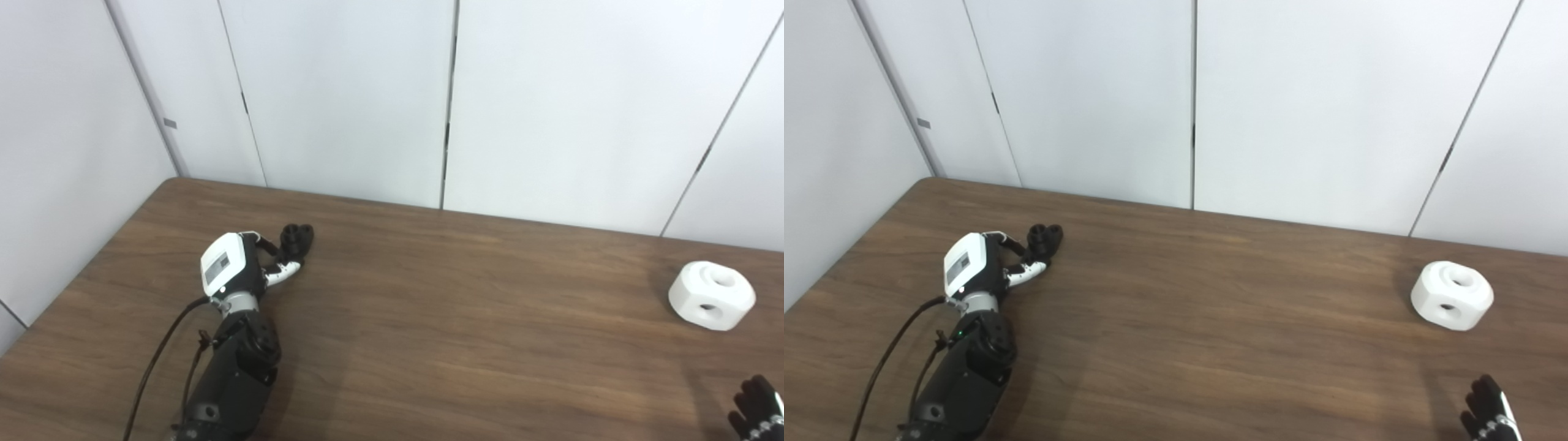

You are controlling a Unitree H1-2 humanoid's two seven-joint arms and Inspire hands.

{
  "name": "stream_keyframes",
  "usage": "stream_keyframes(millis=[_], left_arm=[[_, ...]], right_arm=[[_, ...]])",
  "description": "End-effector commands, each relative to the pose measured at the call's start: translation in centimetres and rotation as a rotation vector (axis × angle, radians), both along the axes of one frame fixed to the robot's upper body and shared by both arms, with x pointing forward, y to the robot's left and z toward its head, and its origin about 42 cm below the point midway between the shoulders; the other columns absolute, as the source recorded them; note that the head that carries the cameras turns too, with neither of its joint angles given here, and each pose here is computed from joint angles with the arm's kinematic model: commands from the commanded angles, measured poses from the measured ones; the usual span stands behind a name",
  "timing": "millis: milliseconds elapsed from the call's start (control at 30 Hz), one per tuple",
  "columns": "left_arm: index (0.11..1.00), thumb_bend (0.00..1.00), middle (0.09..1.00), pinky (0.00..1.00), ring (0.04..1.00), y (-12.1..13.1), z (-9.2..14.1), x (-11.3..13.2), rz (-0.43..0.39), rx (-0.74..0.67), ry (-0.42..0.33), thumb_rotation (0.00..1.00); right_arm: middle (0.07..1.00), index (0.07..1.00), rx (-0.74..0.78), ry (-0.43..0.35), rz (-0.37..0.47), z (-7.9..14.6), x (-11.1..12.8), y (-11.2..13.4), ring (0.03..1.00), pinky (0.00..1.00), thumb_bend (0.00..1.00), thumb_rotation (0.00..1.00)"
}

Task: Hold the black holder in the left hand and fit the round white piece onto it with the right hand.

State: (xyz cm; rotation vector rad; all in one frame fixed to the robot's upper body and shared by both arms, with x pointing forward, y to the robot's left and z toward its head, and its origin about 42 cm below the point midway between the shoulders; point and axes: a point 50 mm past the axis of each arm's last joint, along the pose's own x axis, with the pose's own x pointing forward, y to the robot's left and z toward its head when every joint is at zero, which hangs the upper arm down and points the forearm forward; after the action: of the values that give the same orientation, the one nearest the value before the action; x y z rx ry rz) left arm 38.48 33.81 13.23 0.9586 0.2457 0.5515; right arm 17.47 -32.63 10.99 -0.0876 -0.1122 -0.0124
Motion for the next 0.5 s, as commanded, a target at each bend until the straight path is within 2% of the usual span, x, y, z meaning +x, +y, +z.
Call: stream_keyframes(millis=[0, 200, 467], left_arm=[[0.482, 0.52, 0.747, 0.9, 0.85, 0.29, 1.32, 0.86, -0.003, 0.028, -0.048, 0.06], [0.482, 0.52, 0.732, 0.87, 0.832, 0.38, 1.06, 0.92, -0.007, 0.047, -0.043, 0.06], [0.485, 0.52, 0.749, 0.86, 0.844, 0.18, 0.86, 0.51, -0.027, 0.002, -0.04, 0.05]], right_arm=[[0.996, 1.0, 0.011, 0.085, -0.011, -1.98, -0.99, -0.14, 1.0, 1.0, 0.65, 1.0], [0.996, 1.0, 0.009, 0.089, -0.011, -1.99, -0.95, -0.16, 1.0, 1.0, 0.66, 1.0], [0.998, 1.0, 0.007, 0.088, -0.012, -1.95, -0.82, 0.02, 1.0, 1.0, 0.64, 1.0]])
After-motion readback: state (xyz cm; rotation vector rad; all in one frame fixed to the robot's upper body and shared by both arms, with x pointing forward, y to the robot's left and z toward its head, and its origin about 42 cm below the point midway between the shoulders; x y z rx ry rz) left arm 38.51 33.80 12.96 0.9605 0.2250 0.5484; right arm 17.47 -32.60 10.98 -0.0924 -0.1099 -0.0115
